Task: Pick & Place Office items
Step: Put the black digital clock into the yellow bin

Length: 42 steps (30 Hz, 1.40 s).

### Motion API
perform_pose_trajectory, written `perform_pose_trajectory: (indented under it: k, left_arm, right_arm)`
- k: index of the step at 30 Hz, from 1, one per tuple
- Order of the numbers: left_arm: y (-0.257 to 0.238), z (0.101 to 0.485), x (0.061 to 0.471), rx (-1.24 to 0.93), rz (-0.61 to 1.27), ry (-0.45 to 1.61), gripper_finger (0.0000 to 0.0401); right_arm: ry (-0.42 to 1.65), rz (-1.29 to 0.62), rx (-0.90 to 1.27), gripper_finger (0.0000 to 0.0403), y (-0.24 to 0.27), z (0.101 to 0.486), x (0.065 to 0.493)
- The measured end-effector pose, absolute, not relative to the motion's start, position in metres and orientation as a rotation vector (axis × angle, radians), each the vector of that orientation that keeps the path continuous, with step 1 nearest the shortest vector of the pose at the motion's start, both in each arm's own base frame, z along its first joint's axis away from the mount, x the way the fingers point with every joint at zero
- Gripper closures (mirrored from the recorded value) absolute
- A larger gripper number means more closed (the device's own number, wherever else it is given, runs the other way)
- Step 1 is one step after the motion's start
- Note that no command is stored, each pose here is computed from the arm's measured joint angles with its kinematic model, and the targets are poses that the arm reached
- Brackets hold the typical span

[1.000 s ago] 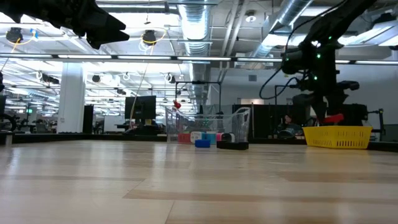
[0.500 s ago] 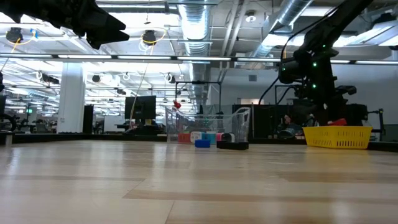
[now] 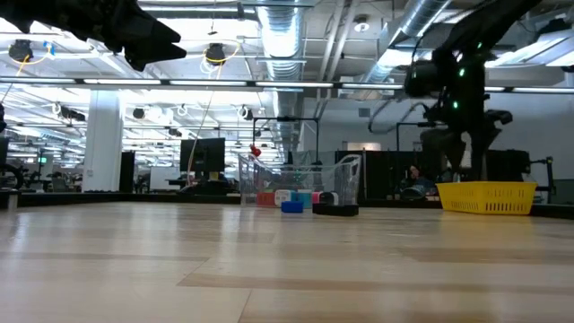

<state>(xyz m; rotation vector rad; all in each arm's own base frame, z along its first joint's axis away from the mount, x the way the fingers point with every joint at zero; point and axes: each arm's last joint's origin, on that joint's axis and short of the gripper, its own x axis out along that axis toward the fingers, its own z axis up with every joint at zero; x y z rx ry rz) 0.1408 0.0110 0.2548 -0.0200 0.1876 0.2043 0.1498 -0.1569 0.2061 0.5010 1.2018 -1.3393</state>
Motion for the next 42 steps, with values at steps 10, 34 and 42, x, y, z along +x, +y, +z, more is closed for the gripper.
perform_pose_trajectory:
  k: [10,34,42]
  left_arm:
    - [0.011,0.255,0.141,-0.021,0.204,0.183,0.0192]
    - [0.011,0.256,0.141,-0.029,0.203,0.173,0.0192]
    - [0.011,0.257,0.141,-0.029,0.195,0.169,0.0192]
  right_arm:
    - [0.812,-0.891,0.554,0.0154,-0.064,0.247,0.197]
    - [0.889,-0.720,0.418,0.0152,0.000,0.140,0.353]
    - [0.976,-0.730,0.373,0.0152,-0.011,0.119,0.354]
